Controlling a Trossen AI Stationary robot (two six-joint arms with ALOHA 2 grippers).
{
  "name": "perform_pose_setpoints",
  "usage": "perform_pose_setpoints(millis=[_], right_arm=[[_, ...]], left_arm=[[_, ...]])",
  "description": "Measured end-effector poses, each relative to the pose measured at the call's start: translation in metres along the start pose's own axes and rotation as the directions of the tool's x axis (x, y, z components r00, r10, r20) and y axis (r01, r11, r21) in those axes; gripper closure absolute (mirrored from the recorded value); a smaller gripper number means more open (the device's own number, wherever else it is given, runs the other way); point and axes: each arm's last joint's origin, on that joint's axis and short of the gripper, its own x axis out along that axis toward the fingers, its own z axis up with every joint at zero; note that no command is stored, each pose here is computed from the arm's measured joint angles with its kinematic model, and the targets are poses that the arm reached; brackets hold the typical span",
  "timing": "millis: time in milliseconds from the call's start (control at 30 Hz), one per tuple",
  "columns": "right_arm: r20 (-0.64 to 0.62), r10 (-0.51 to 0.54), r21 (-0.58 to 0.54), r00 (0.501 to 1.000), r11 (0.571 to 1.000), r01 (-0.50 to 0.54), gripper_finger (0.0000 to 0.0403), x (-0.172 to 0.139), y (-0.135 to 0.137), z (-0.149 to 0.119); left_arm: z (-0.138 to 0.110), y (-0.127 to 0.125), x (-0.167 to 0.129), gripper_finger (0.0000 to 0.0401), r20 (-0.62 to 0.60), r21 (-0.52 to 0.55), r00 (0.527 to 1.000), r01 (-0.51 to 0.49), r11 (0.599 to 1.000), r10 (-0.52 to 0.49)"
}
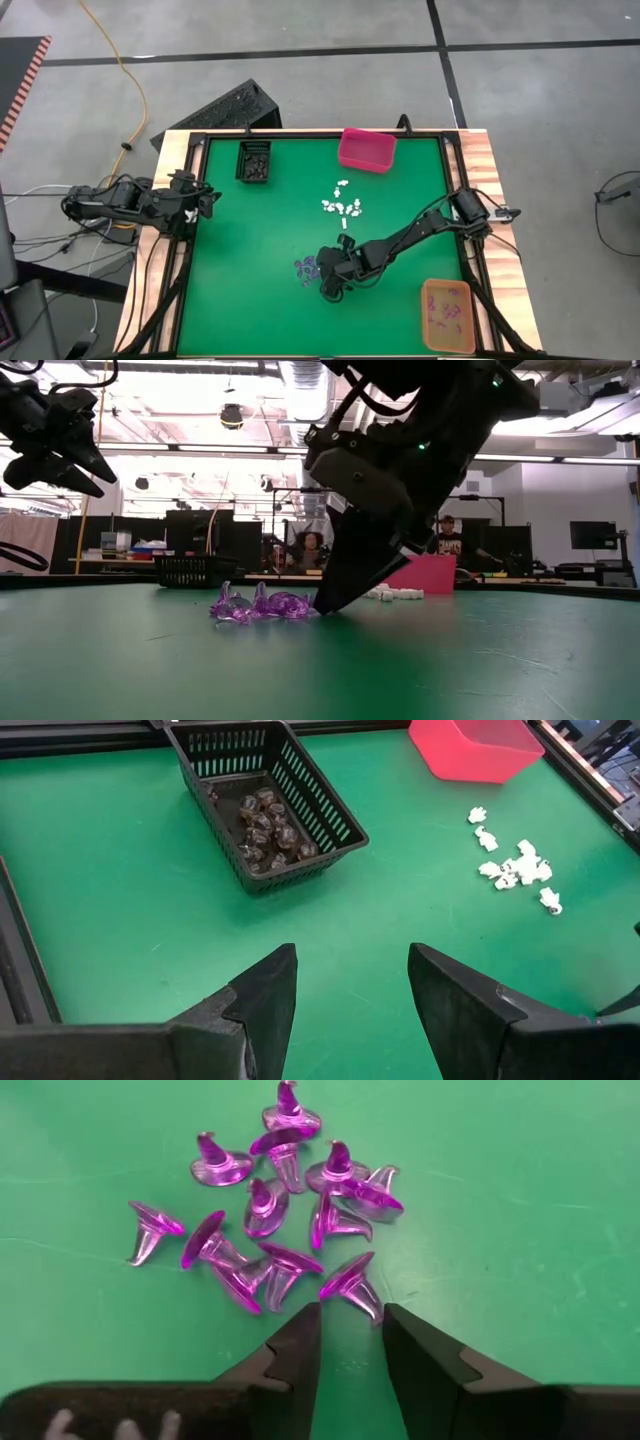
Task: Sort Halloween decoration
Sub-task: Put the pink witch hat toy into the orange bin
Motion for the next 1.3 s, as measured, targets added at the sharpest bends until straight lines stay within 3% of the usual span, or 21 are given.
perform_pose_setpoints(millis=[267,333,600,900,1100,1167,1300], right_arm=[[-0.007,-0.008,0.026,1.0,1.0,0.008,0.0379,0.0,-0.001,0.0],[-0.008,-0.008,0.025,1.0,1.0,0.008,0.0387,0.0,-0.001,0.0],[-0.034,-0.021,0.03,0.999,0.999,0.022,0.0387,-0.015,-0.006,0.003],[0.043,-0.016,0.037,0.999,0.999,0.014,0.0387,-0.063,-0.016,0.027],[0.063,0.021,0.009,0.998,1.0,-0.022,0.0386,-0.072,-0.014,0.03],[0.085,0.05,0.002,0.995,0.999,-0.05,0.0369,-0.071,-0.009,0.031],[0.135,0.116,-0.033,0.984,0.993,-0.112,0.029,-0.068,-0.003,0.036]], left_arm=[[0.0,0.0,0.0,0.0218,0.0,0.0,1.0,-0.001,1.0,0.001],[0.0,0.0,0.0,0.0218,0.002,0.0,1.0,-0.002,1.0,0.002],[0.0,0.0,0.0,0.0218,0.003,-0.006,1.0,-0.003,1.0,0.003],[0.0,0.0,0.0,0.0218,0.004,-0.006,1.0,-0.002,1.0,0.002],[0.0,0.0,0.001,0.0218,0.003,-0.006,1.0,-0.003,1.0,0.003],[0.0,0.0,0.001,0.0218,0.003,-0.006,1.0,-0.003,1.0,0.003],[0.0,0.0,0.001,0.0218,0.004,-0.006,1.0,-0.003,1.0,0.003]])
